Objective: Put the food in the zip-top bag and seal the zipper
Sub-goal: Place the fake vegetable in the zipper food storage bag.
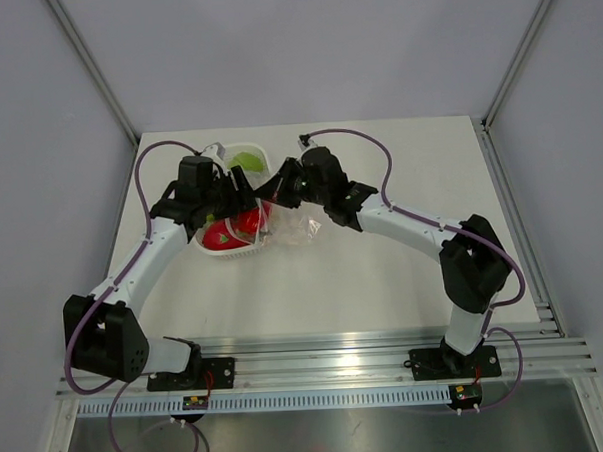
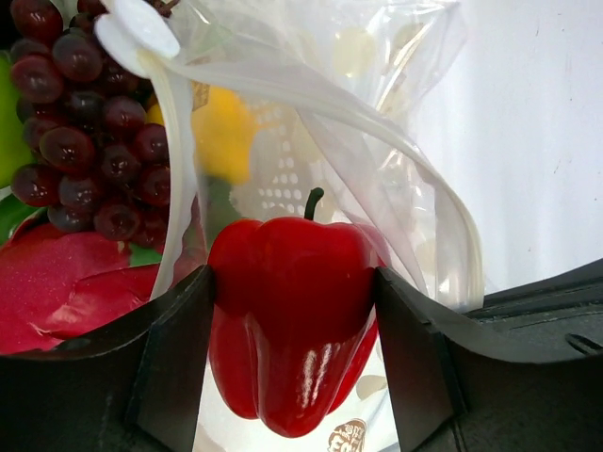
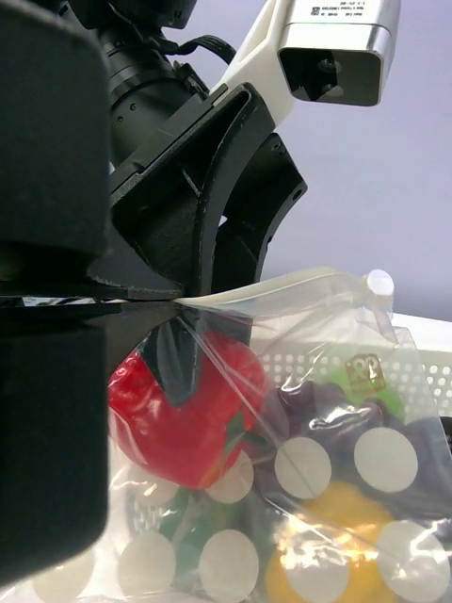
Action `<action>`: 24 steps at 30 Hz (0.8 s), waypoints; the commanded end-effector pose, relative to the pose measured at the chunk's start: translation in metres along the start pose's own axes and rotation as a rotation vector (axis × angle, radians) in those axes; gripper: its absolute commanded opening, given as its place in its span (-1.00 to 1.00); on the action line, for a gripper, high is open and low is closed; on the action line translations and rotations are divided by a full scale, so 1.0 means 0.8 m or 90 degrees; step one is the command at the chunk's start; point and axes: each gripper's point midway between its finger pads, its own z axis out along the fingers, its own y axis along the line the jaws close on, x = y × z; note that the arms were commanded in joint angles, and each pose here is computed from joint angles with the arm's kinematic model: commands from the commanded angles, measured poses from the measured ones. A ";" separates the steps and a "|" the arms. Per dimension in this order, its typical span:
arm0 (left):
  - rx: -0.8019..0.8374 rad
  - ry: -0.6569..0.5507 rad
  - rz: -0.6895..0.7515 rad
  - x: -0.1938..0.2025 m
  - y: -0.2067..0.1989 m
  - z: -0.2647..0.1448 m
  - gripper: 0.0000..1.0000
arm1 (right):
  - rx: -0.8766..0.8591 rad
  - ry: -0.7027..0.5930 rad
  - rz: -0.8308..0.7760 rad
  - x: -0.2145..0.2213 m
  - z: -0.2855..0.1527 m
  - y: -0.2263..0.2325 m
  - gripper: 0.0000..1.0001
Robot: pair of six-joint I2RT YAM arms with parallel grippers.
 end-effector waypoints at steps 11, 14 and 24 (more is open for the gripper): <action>0.083 -0.024 0.040 -0.023 -0.043 -0.038 0.77 | -0.016 -0.009 0.061 0.007 -0.019 0.011 -1.00; 0.096 -0.029 0.055 -0.025 -0.051 -0.058 0.78 | -0.002 -0.025 0.072 -0.001 -0.023 0.002 -1.00; 0.007 -0.130 0.060 -0.042 -0.021 -0.099 0.35 | -0.004 -0.043 0.074 -0.012 -0.043 -0.001 -1.00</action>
